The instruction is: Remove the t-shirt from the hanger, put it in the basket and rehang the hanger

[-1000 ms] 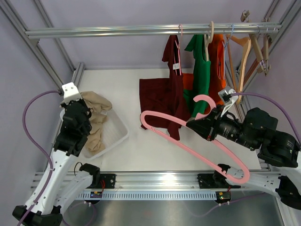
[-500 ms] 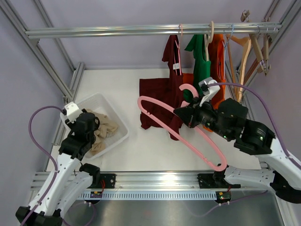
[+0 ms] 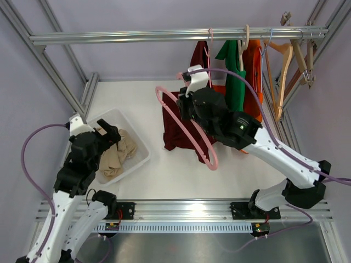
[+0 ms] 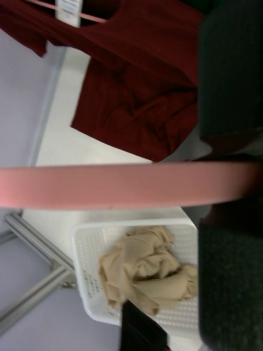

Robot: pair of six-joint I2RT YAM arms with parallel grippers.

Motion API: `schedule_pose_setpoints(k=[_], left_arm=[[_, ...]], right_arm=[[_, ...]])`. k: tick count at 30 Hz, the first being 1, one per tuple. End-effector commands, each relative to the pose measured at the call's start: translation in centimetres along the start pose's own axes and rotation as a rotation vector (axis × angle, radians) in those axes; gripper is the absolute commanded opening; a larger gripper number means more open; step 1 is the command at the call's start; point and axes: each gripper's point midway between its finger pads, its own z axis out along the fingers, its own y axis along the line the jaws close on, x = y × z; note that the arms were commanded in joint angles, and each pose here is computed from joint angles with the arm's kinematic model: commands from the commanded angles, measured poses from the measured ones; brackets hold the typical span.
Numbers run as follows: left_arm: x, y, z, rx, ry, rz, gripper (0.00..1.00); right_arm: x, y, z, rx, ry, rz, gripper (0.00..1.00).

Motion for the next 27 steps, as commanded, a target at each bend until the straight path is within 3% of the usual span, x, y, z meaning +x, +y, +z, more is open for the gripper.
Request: schedule_pose_setpoints(k=[1,6,10,14,23,27], left_arm=[[-1.6,-3.3,-3.2,0.219,-0.002,-0.034,0.99],[1.0,-3.0,-4.5,0.298,0.041,-0.060,0.99],[0.1,-4.5,-7.8,0.469,0.010,-0.039,0.99],[1.3,-7.8,-13.2,0.800,0.079,0.062,0.99],[6.8,-8.6,-17.8,1.150,0.205,0.225,0.99],[7.8,-8.7,-18.3,1.223,0.209,0.265,0.99]], right_arm=[[-6.5,-0.1,1.0,0.087,-0.174,-0.003,0.00],[-8.5,0.7,4.2,0.132,-0.192,-0.054,0.00],[-9.5,1.3,7.9,0.147,-0.189,-0.072,0.00],[-10.1,2.1,10.5,0.083,-0.197,-0.056,0.00],[-11.7,2.3,14.2,0.025,-0.262,0.001,0.00],[-11.4,1.0,16.1,0.032,-0.261,0.020,0.00]])
